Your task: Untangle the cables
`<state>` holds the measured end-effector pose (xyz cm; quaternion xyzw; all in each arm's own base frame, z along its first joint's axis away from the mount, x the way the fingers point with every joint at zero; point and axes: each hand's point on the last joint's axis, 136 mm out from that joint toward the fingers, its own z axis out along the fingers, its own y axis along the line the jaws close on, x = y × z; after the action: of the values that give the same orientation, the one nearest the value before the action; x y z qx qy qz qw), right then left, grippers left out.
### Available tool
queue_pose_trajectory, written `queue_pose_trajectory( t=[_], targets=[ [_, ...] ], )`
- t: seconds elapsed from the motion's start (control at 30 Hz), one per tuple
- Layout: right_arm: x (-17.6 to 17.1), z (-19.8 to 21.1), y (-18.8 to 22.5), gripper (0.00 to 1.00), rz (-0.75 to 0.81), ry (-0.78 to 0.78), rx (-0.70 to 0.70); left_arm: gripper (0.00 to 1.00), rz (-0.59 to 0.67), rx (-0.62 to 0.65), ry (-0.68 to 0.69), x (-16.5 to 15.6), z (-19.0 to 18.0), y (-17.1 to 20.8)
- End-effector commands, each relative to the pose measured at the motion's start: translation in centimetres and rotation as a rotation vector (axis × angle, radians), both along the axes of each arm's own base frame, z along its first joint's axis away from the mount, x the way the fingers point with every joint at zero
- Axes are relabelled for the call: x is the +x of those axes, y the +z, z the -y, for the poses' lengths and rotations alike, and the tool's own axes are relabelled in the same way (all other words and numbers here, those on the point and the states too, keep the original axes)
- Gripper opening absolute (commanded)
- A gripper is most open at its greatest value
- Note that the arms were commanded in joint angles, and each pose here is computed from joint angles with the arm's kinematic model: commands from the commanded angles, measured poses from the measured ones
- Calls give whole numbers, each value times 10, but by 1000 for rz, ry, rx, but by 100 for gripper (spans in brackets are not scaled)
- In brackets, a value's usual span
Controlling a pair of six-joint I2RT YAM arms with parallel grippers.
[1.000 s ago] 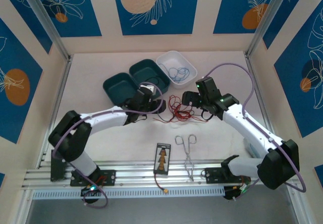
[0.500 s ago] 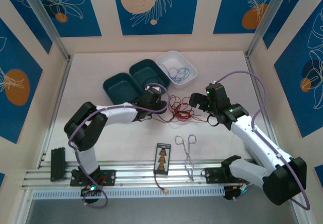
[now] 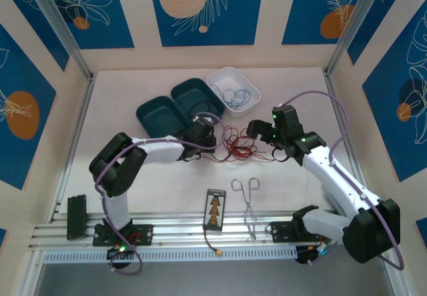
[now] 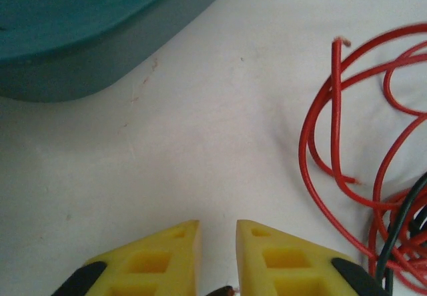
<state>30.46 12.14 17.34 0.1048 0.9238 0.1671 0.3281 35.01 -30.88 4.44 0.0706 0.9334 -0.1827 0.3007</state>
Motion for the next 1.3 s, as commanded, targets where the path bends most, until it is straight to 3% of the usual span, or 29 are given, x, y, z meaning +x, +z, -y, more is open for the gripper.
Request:
queue_pose_trajectory(
  t=[0.0,0.1,0.17,0.37,0.7,0.9,1.27],
  targets=[
    [4,-19,13,99,12,76,36,11,19,10,-8,1,4,2],
    [8,-23,8,99,-20,79,21,4,31,9,-10,1,2,5],
    [11,-27,3,94,-57,88,15,0,43,7,-12,1,2,8],
    [16,-41,-22,86,-185,131,-9,0,88,-32,-34,0,4,18],
    [28,-81,-49,87,-279,249,-7,0,148,-89,-78,-3,12,41],
    [36,-86,-75,85,-360,243,-44,0,173,-121,-90,-6,14,57],
    [35,-37,-108,56,-454,95,-94,0,274,-123,-100,-16,-6,113]
  ],
)
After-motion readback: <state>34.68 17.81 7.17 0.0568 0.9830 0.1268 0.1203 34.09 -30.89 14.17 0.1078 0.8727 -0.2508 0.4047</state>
